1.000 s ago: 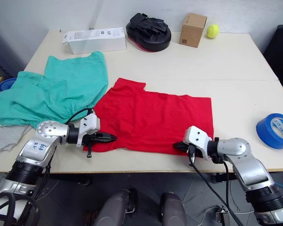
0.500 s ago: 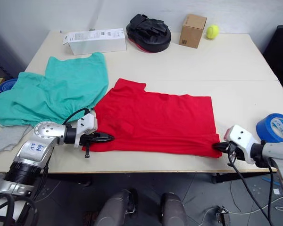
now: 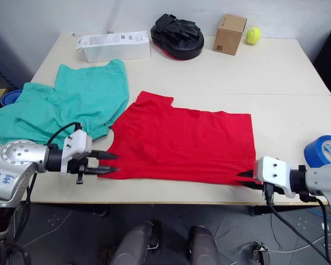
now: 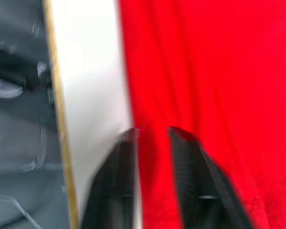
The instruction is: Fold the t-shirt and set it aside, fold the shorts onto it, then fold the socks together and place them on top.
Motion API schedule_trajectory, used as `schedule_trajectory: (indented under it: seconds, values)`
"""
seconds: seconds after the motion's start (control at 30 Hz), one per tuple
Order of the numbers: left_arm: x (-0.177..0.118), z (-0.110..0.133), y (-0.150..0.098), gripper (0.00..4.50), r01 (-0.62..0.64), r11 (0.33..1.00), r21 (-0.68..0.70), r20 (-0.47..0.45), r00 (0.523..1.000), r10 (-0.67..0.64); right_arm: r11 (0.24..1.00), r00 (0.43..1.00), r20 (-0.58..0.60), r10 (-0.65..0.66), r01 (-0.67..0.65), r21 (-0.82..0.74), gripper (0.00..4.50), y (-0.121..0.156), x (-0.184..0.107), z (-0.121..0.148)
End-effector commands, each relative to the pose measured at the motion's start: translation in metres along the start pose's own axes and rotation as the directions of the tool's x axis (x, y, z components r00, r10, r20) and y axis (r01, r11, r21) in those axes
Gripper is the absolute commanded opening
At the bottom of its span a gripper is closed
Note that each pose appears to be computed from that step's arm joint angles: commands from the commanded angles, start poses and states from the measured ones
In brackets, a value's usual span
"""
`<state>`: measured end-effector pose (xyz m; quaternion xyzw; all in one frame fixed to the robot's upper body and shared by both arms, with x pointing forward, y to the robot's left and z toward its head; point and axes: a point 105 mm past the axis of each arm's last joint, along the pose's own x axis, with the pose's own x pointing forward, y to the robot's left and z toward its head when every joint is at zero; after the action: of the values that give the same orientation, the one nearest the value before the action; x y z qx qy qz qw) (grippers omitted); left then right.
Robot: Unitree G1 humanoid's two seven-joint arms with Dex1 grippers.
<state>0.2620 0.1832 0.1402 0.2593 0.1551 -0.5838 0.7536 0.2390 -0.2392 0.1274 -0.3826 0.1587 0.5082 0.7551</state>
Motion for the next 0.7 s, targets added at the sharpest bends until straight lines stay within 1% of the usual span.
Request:
schedule_trajectory:
  seconds: [0.03,0.1,0.17,0.43,0.53,0.7]
  values:
    - [0.001,-0.003,-0.010,3.24,0.026,0.994,0.102,-0.059,0.998,-0.020,0.998,0.999,-0.043,-0.025,0.023,-0.050,2.34,-0.004,-0.006,-0.010]
    - [0.005,-0.010,-0.008,3.85,0.008,0.990,0.144,-0.092,0.996,0.005,0.998,0.998,-0.066,-0.016,0.011,-0.068,2.99,-0.002,-0.006,-0.016]
    - [0.007,-0.014,-0.006,4.48,-0.008,0.982,0.186,-0.121,0.992,0.032,0.997,0.996,-0.084,-0.011,0.005,-0.072,3.05,0.000,-0.005,-0.023]
    - [0.019,-0.029,0.006,4.48,-0.046,0.978,0.204,-0.160,0.984,0.080,0.995,0.991,-0.126,-0.050,0.038,-0.096,3.05,-0.011,0.002,-0.038]
    - [0.023,-0.037,0.007,3.84,-0.029,0.978,0.206,-0.182,0.981,0.068,0.991,0.989,-0.145,-0.033,0.014,-0.134,2.44,-0.009,0.007,-0.043]
    - [0.027,-0.044,0.012,2.31,-0.042,0.977,0.208,-0.196,0.977,0.083,0.986,0.988,-0.146,-0.042,0.017,-0.166,0.76,-0.013,0.013,-0.045]
